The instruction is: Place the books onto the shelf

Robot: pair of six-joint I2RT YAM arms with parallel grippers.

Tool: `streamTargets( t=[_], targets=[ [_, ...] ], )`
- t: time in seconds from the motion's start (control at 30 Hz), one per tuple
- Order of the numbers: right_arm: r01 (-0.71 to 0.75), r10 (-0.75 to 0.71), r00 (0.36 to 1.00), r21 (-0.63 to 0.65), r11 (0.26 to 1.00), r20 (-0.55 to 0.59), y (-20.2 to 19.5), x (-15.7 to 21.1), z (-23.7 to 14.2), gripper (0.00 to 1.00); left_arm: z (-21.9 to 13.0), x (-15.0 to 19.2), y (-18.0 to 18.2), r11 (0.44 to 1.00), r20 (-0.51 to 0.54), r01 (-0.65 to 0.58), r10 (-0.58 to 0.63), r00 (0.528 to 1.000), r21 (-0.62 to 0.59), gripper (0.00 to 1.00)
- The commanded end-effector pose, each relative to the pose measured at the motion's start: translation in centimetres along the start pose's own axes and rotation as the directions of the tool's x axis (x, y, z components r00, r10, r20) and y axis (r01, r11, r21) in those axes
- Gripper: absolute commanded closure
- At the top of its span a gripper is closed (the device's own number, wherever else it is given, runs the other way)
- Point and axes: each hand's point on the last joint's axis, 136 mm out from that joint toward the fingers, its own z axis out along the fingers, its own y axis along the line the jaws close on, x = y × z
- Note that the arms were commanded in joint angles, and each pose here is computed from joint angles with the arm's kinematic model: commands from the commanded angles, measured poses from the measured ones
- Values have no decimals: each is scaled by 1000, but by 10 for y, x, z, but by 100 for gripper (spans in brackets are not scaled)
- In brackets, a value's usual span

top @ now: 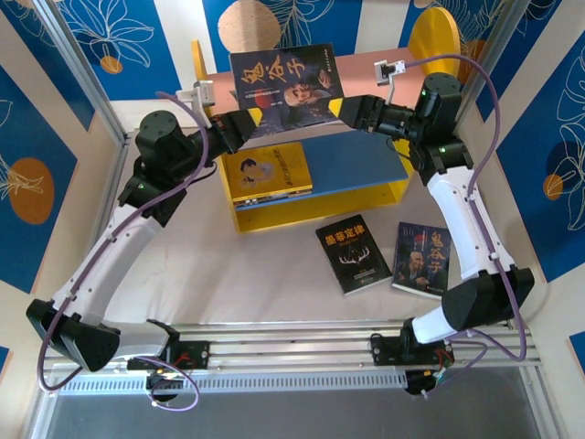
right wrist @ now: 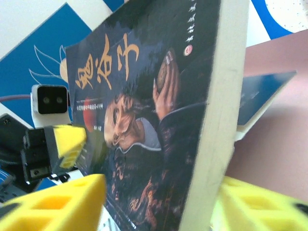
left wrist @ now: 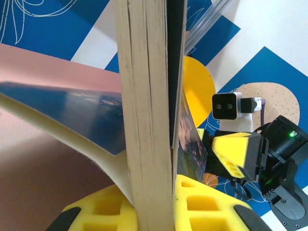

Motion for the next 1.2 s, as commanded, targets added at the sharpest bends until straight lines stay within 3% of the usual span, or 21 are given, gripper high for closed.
streamTargets(
  t=[0.0,0.1,0.23,0.33,0.47,0.57,0.87,1.17],
  targets=[
    [15,-14,1000,-34,999,6,15,-13,-2,59,-11,-39,-44,990,114,-74,61,992,123,100],
    [23,-23,1000,-43,999,8,19,-18,-1,86,-9,-37,-41,991,105,-73,61,993,112,100],
    [42,-42,999,-34,999,4,21,-21,1,100,-7,-34,-30,995,89,-86,81,993,56,100],
    [50,-50,999,-8,999,6,20,-24,2,100,-8,-33,-21,994,78,-110,110,991,-4,88],
    [62,-62,998,10,998,3,18,-27,3,100,-11,-37,-11,981,60,-170,177,982,-97,63],
    [73,-73,997,23,997,1,15,-29,5,100,-18,-46,-7,959,60,-227,240,969,-170,53],
    [84,-84,996,17,996,-8,11,-38,13,100,-40,-71,-11,898,79,-328,364,928,-292,45],
    [75,-75,997,42,996,-12,-2,-38,15,100,-35,-73,-25,910,84,-347,374,924,-226,41]
  ],
)
